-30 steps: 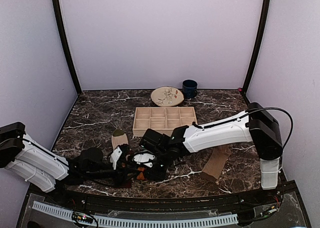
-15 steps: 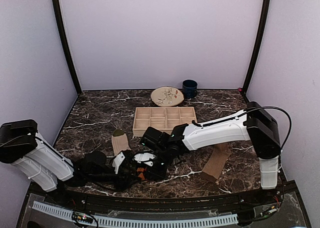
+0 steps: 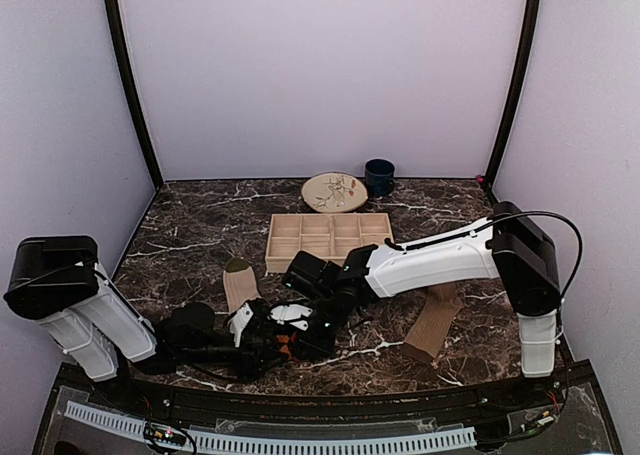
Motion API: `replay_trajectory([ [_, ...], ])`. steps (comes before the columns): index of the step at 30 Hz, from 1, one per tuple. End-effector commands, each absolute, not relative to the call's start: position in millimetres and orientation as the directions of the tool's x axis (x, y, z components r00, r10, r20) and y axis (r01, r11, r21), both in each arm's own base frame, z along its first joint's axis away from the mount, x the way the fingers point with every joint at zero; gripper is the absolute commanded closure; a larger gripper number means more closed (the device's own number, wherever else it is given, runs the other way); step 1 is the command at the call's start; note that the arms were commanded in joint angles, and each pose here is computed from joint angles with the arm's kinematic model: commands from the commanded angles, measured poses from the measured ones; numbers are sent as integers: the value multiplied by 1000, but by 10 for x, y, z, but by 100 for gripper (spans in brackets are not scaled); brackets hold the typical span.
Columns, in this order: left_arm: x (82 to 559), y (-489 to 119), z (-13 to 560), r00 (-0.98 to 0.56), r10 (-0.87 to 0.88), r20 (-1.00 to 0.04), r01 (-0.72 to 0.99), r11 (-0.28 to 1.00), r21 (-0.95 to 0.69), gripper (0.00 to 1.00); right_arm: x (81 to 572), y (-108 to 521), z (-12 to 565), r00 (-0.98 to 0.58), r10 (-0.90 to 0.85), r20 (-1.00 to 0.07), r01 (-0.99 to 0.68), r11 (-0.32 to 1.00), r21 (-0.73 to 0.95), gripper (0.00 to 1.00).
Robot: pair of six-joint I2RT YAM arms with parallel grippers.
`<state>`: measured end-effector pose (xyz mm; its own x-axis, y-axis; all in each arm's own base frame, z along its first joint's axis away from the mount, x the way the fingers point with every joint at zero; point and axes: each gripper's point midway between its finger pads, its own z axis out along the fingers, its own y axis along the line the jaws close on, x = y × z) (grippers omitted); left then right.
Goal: Roll the socks
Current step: Roll the sock at the center of the board.
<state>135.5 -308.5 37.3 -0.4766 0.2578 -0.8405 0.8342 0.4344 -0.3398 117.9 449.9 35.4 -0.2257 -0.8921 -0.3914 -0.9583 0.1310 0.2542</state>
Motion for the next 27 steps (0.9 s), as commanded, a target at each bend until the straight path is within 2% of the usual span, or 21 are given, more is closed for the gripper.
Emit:
replay_trajectory([
  [1,1267,-3131,341,-488,262,-833,843,389,-371,42,1182,4590,371,-214,-881,-421,-957,102,273,99],
  [27,1196,-2972,472,-494,139,-858,831,366,-419,45,1249,4624,386,-292,-844,-451,-921,121,370,99],
])
